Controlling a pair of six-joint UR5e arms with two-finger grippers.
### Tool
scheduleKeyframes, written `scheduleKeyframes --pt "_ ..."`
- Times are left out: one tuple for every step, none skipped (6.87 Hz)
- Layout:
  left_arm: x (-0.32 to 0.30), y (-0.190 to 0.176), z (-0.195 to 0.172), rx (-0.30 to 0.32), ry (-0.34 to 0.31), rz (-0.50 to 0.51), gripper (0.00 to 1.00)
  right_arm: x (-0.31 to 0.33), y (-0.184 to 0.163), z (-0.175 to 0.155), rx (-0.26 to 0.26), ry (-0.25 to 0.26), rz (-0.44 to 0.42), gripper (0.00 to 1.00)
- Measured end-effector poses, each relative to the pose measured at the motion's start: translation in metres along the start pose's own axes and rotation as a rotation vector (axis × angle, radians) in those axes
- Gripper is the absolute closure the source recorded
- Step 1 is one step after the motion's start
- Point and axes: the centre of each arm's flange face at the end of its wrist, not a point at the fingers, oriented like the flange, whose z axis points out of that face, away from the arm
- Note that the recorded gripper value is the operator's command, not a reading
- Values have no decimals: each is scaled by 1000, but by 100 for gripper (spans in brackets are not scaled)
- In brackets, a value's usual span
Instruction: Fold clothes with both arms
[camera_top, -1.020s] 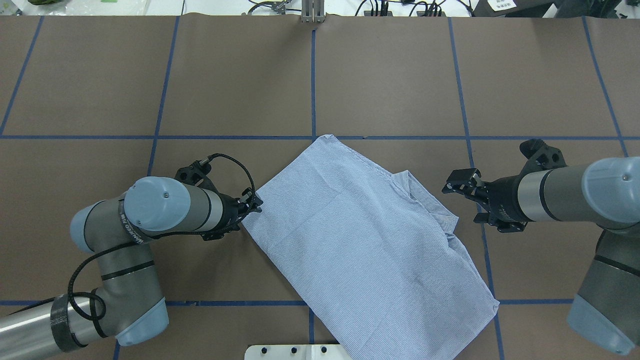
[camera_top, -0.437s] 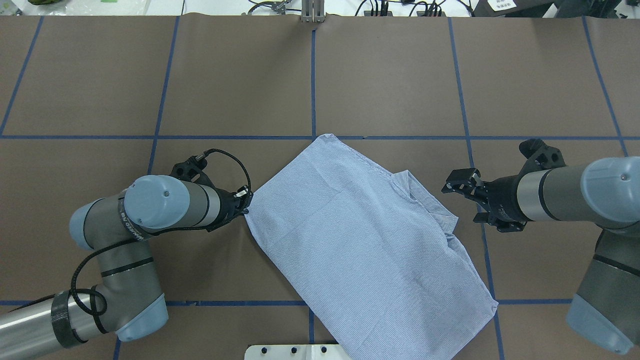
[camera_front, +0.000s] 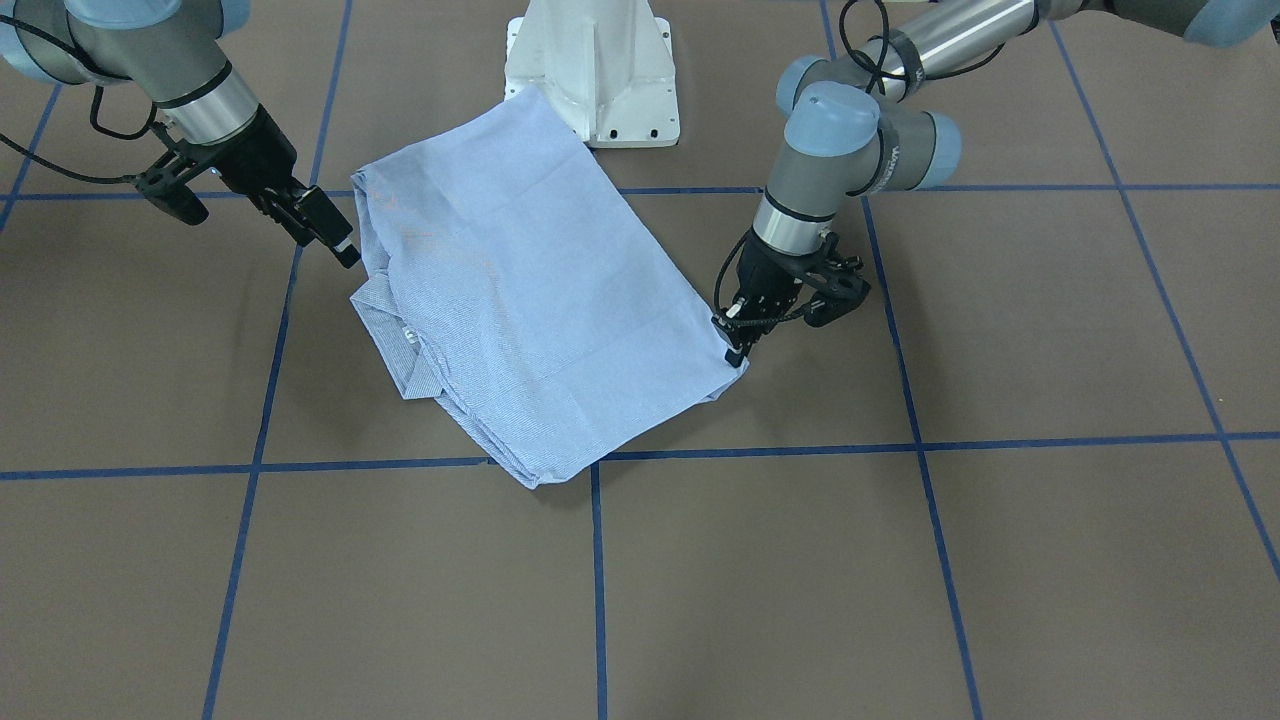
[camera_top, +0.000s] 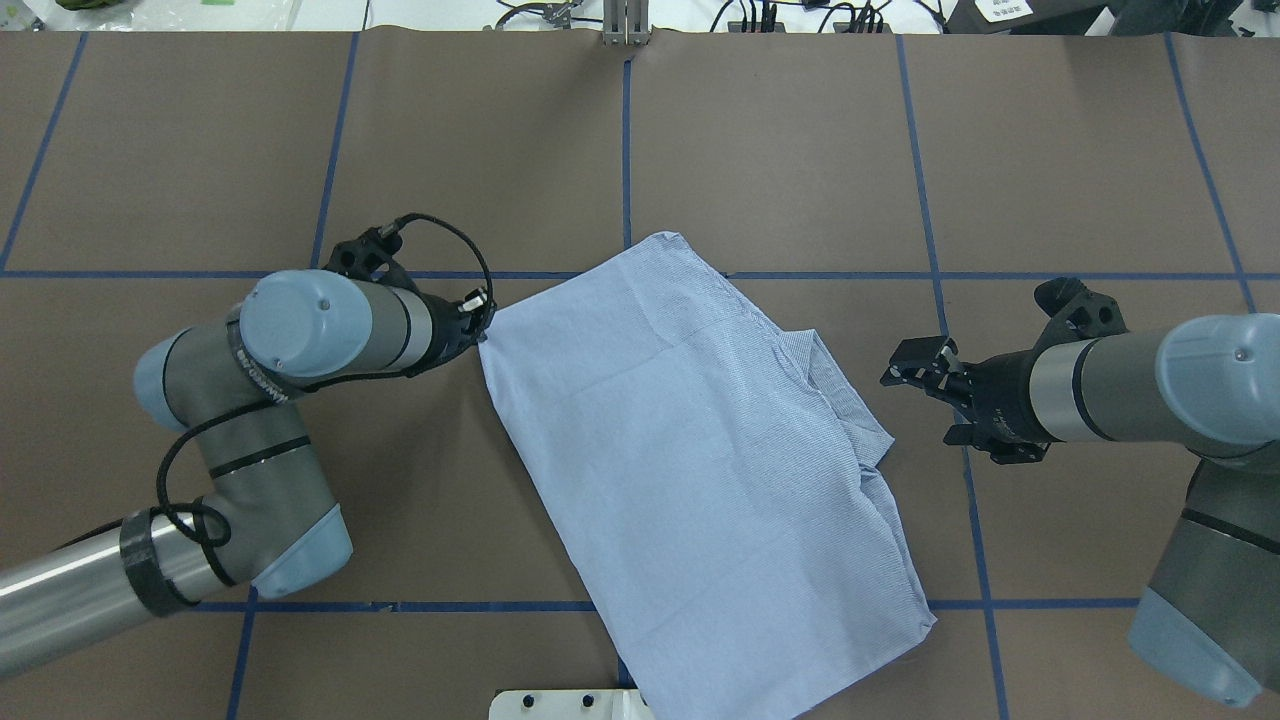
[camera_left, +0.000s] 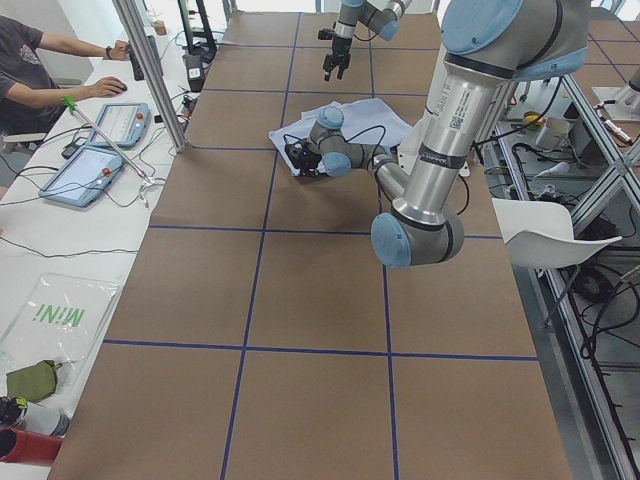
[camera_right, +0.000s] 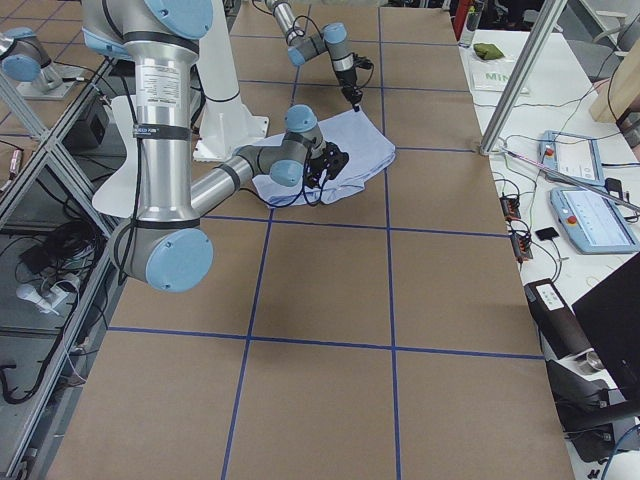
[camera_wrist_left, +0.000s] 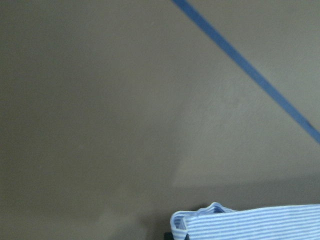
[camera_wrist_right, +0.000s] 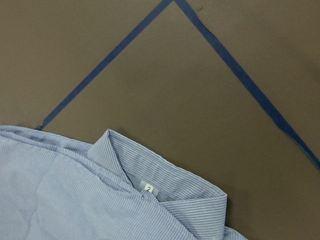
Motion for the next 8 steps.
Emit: scheduleKeyframes --pt "36 -38 15 56 13 10 100 -4 1 2 0 -5 -1 0" --pt "65 -72 36 95 34 31 56 -8 2 3 -1 -11 -2 0" --pt "82 -94 55 115 62 48 33 -11 3 3 -4 -16 -3 0" --pt "92 -106 63 124 79 71 33 -12 7 5 -5 -18 -5 0" --pt "99 -110 55 120 100 93 33 -14 16 9 -7 -23 -12 0" --pt "95 -108 33 100 122 103 33 -17 33 16 -14 -30 -24 0" --pt "69 -106 7 75 137 107 33 -15 60 27 -22 -30 -25 0" --pt "41 -104 -22 55 149 112 33 -8 94 41 -18 -30 -8 0"
